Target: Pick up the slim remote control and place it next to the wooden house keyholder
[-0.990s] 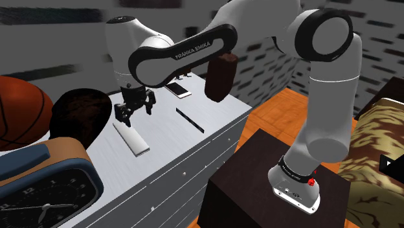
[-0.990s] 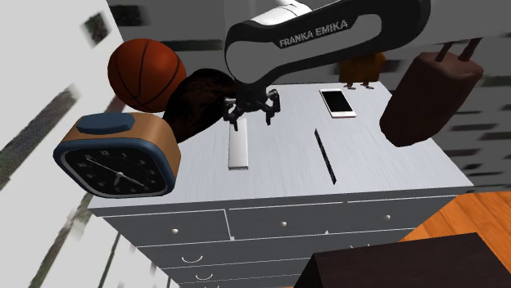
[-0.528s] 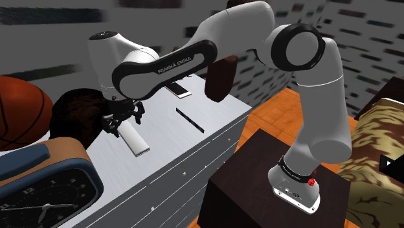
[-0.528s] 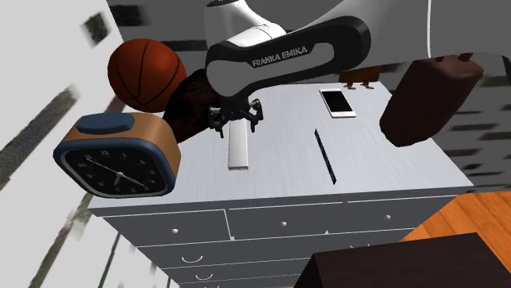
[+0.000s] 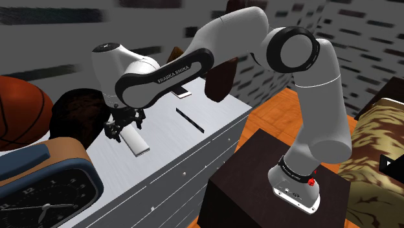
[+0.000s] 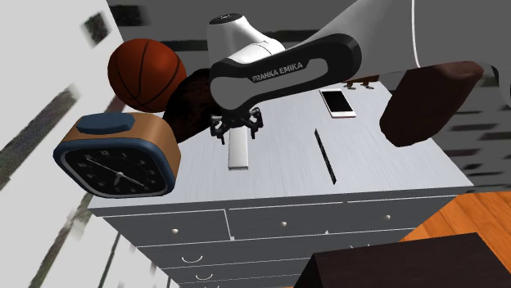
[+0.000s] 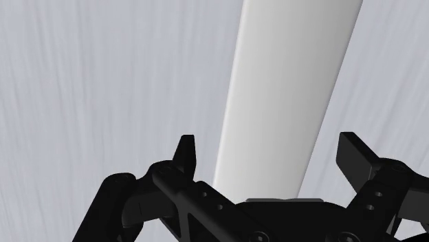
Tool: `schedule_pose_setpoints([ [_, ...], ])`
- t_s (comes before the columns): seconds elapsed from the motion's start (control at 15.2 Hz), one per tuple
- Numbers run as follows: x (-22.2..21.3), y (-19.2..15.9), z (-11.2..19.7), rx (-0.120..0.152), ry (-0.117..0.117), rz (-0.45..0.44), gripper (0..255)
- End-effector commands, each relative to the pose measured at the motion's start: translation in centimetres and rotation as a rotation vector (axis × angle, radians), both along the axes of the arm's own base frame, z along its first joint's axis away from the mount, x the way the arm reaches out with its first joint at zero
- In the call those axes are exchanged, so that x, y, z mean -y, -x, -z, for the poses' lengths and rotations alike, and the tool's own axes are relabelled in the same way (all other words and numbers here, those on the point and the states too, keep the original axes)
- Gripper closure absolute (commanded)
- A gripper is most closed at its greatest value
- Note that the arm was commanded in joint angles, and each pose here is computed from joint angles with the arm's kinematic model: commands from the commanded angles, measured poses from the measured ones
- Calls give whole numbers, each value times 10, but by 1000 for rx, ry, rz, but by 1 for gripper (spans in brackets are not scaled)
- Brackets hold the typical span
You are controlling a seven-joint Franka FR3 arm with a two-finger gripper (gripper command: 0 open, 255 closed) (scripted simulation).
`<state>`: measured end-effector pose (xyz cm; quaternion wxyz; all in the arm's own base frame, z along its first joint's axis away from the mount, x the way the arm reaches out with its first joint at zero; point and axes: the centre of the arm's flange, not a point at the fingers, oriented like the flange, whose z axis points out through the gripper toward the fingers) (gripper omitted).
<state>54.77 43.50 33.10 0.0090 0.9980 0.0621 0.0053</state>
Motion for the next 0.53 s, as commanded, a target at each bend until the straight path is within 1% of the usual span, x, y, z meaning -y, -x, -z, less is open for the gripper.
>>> schedule_pose_setpoints([
  [0.0,0,0,0,0,0,0,0],
  [0.2,0,0,0,0,0,0,0],
  [0.26,0,0,0,0,0,0,255],
  [0.46,0,0,0,0,0,0,255],
])
